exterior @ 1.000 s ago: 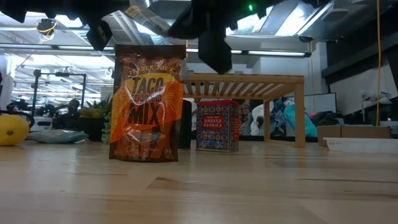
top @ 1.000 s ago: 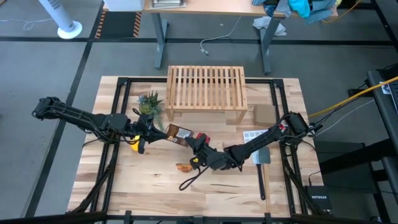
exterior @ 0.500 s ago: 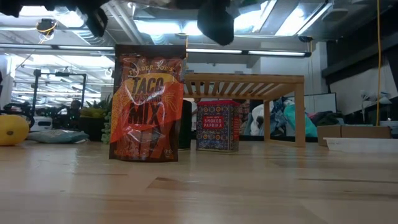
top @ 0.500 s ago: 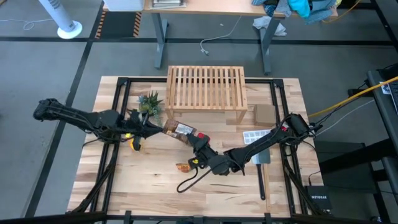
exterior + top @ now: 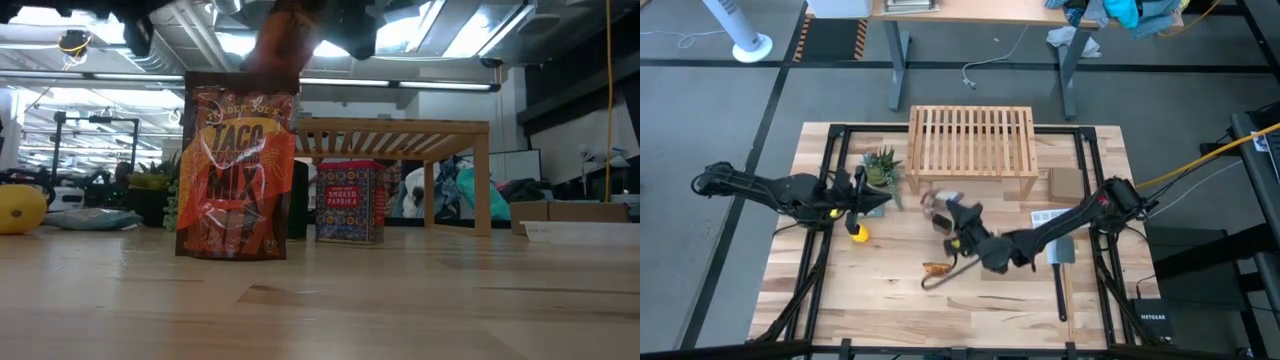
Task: Shelf spices
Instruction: Put the orange seasoning pack on the shelf
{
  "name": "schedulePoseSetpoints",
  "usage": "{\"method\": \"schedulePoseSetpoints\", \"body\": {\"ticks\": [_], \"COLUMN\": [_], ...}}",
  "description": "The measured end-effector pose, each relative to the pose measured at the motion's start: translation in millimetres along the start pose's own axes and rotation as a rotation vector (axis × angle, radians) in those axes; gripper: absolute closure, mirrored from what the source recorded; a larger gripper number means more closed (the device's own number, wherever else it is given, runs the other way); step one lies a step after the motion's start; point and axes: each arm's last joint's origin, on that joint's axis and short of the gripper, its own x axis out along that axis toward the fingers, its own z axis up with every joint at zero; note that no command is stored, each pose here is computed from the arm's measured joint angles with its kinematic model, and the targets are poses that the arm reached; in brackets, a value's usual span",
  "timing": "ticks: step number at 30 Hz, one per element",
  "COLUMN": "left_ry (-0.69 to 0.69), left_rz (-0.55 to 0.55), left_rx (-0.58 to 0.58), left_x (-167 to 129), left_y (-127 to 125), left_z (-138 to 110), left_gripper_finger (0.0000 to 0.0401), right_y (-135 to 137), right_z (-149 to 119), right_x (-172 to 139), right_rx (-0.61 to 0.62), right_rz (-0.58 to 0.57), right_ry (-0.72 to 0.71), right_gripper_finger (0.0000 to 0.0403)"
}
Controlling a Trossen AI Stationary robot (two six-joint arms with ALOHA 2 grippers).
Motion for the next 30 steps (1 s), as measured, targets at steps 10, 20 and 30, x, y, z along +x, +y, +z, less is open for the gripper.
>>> {"method": "schedulePoseSetpoints", "body": {"ticks": [10,20,30], "left_ry": [0.208,0.344,0.438], "left_rz": [0.077,0.112,0.135], "left_rx": [0.015,0.079,0.119], "left_x": [11.5,29.3,40.9], "left_y": [2.5,1.2,1.2], "left_z": [-24.9,-46.4,-63.4], "left_gripper_finger": [0.0401,0.0401,0.0401], "right_y": [-61.6,-84.6,-116.4], "right_z": [-44.7,-98.5,-131.0], "right_x": [59.8,113.8,151.8], "right_rx": [0.118,0.054,0.155], "right_rz": [-0.069,-0.090,0.028], "right_ry": [0.056,0.250,0.368], "right_gripper_finger": [0.0402,0.0403,0.0403]}}
